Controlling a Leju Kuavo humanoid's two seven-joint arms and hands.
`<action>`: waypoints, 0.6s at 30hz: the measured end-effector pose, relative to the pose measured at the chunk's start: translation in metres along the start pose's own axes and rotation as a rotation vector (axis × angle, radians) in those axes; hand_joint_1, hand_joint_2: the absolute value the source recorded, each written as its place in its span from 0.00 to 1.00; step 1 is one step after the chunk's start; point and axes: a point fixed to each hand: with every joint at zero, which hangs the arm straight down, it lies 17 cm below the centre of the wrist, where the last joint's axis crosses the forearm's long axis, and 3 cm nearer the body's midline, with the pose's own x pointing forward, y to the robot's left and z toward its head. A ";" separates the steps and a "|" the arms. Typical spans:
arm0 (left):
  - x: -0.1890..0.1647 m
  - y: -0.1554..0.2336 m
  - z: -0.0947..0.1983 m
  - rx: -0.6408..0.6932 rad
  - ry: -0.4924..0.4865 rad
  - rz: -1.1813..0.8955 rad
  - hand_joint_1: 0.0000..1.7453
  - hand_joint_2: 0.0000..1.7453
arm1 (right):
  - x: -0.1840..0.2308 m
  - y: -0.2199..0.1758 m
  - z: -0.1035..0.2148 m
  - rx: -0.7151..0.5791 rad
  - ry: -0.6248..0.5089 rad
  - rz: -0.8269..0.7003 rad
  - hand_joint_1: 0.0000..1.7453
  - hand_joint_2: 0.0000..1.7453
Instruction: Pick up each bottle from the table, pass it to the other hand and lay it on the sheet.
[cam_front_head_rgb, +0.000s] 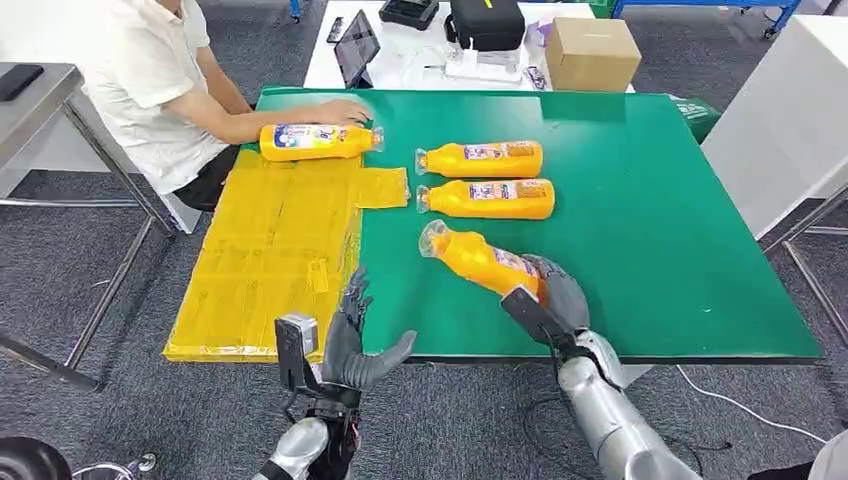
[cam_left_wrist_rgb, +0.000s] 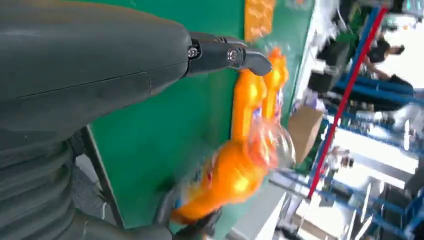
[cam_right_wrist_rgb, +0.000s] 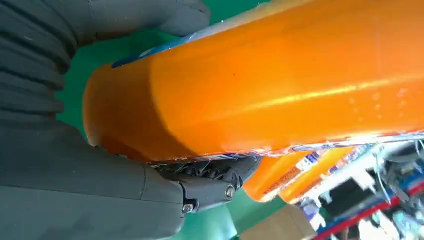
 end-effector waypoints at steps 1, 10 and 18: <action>-0.004 0.006 0.003 0.027 0.017 0.023 0.00 1.00 | 0.006 -0.002 0.004 -0.037 -0.007 -0.020 1.00 1.00; -0.014 0.023 0.018 0.074 0.060 0.101 0.00 1.00 | 0.060 0.008 0.030 -0.119 -0.098 -0.094 1.00 1.00; -0.017 -0.016 0.026 -0.086 0.141 0.228 0.00 1.00 | 0.135 0.059 0.036 -0.005 -0.236 -0.168 1.00 1.00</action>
